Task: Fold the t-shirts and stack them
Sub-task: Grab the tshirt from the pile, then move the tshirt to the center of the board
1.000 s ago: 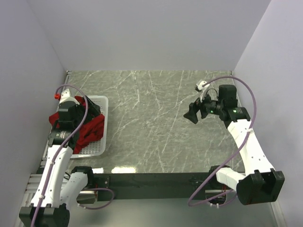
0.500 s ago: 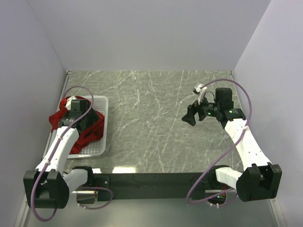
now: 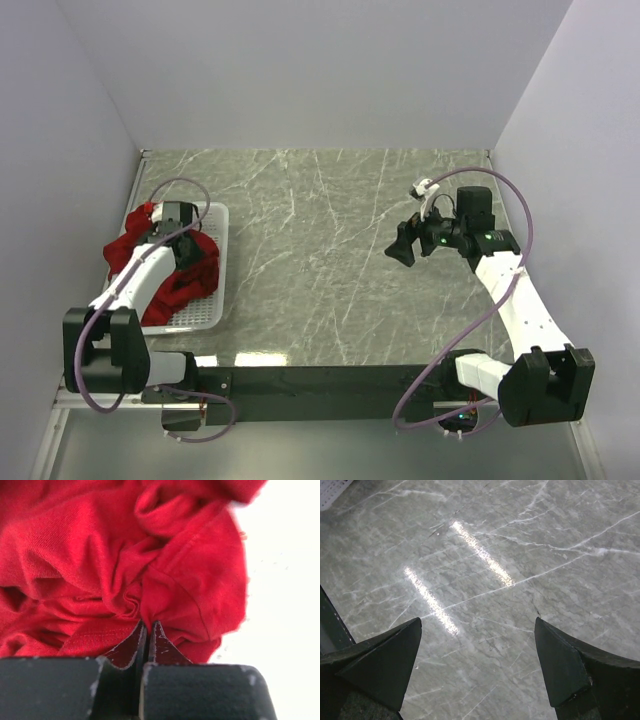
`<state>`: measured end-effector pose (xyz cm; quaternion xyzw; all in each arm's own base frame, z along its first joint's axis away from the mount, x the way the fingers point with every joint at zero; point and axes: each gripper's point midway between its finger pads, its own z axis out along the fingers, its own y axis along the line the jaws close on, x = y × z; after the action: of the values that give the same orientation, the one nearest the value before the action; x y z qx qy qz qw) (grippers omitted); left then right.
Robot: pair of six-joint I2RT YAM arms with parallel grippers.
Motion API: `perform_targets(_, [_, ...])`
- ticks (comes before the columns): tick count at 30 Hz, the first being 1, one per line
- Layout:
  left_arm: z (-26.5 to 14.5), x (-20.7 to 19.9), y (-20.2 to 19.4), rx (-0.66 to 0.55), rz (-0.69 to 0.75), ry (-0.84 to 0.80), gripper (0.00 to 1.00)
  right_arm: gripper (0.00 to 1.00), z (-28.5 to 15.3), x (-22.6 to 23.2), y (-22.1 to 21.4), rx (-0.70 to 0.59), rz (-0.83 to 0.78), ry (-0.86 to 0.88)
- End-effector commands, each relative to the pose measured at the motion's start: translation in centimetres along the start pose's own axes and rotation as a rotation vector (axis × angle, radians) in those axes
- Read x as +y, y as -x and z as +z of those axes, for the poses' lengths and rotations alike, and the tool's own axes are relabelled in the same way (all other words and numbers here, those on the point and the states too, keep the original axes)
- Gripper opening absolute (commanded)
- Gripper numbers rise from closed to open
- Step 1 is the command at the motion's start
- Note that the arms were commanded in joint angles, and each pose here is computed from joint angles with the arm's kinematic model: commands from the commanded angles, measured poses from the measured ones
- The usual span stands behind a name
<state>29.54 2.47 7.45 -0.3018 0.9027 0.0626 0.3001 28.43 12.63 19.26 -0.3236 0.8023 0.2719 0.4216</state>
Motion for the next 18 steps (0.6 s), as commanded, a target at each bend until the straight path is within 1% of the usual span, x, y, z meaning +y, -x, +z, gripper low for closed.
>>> perform_targets(1, [-4.3,-2.6,6.7,-0.173,-0.032,-0.116,0.01,1.0,-1.2,0.3,2.0,-0.052,-0.042,-0.007])
perform_targets(3, [-8.7,-3.7,9.5,-0.263,-0.058,-0.226,0.0,0.99,-1.7,0.4,2.3,-0.054,-0.043,-0.012])
perform_targets(4, [-12.7,-4.6,12.3,-0.36,-0.075,-0.314,0.0,0.99,-1.8,0.4,2.4,-0.056,-0.045,-0.01])
perform_targets(5, [-15.0,-5.3,13.8,-0.414,-0.084,-0.376,0.0,0.99,-2.1,0.4,2.8,-0.059,-0.044,-0.013])
perform_targets(6, [-17.5,-6.8,14.5,-0.435,-0.07,-0.49,0.0,0.99,-2.2,0.3,2.9,-0.061,-0.046,-0.015])
perform_targets(7, [-21.5,-7.6,16.4,-0.51,-0.075,-0.587,0.0,0.99,-2.3,0.4,3.2,-0.065,-0.045,-0.012])
perform_targets(8, [-23.7,-8.4,17.1,-0.54,-0.069,-0.662,0.0,0.99,-2.5,0.2,3.7,-0.071,-0.049,-0.016])
perform_targets(9, [-27.0,-10.1,17.6,-0.571,-0.048,-0.808,0.0,0.99,-2.6,0.2,3.7,-0.068,-0.046,-0.017])
perform_targets(10, [-30.5,-10.7,18.7,-0.621,-0.043,-0.899,0.0,0.99,-2.7,0.1,3.9,-0.069,-0.046,-0.021])
perform_targets(12, [-34.5,-11.5,19.8,-0.66,-0.05,-1.016,0.0,0.99,-2.9,0.0,4.5,-0.072,-0.056,-0.026])
perform_targets(13, [-38.8,-11.9,20.6,-0.716,-0.026,-1.12,0.0,0.99,-3.0,-0.1,4.6,-0.073,-0.061,-0.028])
perform_targets(14, [-40.0,-12.5,21.3,-0.723,-0.023,-1.158,0.0,0.99,-3.2,-0.2,5.0,-0.078,-0.065,-0.035])
perform_targets(15, [-42.0,-12.7,21.6,-0.733,-0.026,-1.215,0.0,0.99,-3.2,-0.2,5.1,-0.079,-0.065,-0.035])
perform_targets(16, [-46.2,-12.6,22.3,-0.8,-0.006,-1.3,0.01,0.99,-3.2,-0.4,5.1,-0.081,-0.061,-0.04])
perform_targets(17, [-46.9,-13.3,23.0,-0.797,-0.001,-1.333,0.01,0.99,-3.4,-0.4,5.4,-0.085,-0.064,-0.043])
perform_targets(18, [-50.8,-12.9,23.4,-0.849,-0.001,-1.41,0.01,0.99,-3.4,-0.5,5.4,-0.087,-0.061,-0.044])
